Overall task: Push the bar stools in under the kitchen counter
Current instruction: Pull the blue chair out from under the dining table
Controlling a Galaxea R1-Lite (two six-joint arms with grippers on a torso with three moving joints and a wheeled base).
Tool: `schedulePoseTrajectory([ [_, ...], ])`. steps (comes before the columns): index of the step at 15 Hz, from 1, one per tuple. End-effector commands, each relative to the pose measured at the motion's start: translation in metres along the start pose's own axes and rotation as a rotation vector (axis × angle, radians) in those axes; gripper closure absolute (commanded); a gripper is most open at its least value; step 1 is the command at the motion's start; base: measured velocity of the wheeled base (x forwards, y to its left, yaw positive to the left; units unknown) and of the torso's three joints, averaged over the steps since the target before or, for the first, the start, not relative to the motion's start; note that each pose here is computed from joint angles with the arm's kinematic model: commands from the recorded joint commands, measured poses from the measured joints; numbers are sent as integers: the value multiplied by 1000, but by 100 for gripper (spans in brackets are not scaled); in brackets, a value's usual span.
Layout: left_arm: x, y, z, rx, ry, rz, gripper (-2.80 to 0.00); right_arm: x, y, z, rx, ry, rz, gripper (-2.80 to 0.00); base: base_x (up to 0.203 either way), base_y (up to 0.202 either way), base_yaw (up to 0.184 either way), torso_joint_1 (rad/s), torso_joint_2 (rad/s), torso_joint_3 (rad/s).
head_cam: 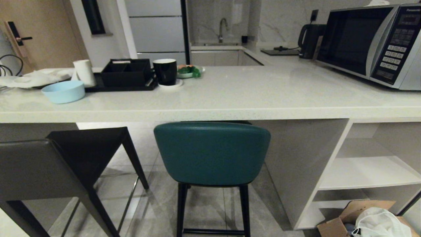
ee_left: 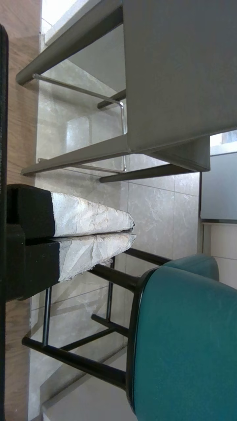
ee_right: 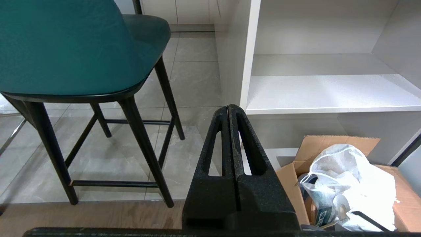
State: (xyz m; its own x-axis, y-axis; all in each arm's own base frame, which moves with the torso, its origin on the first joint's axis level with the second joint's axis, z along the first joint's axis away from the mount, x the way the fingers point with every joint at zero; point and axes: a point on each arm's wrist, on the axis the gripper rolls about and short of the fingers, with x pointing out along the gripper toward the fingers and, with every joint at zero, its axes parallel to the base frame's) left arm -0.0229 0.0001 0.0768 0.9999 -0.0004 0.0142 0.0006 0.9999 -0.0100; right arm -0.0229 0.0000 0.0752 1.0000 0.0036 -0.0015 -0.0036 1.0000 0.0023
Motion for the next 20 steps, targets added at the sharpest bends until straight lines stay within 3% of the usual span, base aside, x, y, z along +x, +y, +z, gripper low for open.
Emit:
schedulePoseTrajectory([
  [1, 0, 0, 0, -1, 2, 0, 0, 0, 0, 0, 1, 0, 0, 0, 0, 0, 0, 0, 0, 0],
  [17, 0, 0, 0, 1, 2, -1, 0, 0, 0, 0, 1, -1, -1, 0, 0, 0, 0, -1, 3, 2],
  [20, 0, 0, 0, 1, 2, -1, 0, 0, 0, 0, 1, -1, -1, 0, 0, 0, 0, -109, 318, 197],
])
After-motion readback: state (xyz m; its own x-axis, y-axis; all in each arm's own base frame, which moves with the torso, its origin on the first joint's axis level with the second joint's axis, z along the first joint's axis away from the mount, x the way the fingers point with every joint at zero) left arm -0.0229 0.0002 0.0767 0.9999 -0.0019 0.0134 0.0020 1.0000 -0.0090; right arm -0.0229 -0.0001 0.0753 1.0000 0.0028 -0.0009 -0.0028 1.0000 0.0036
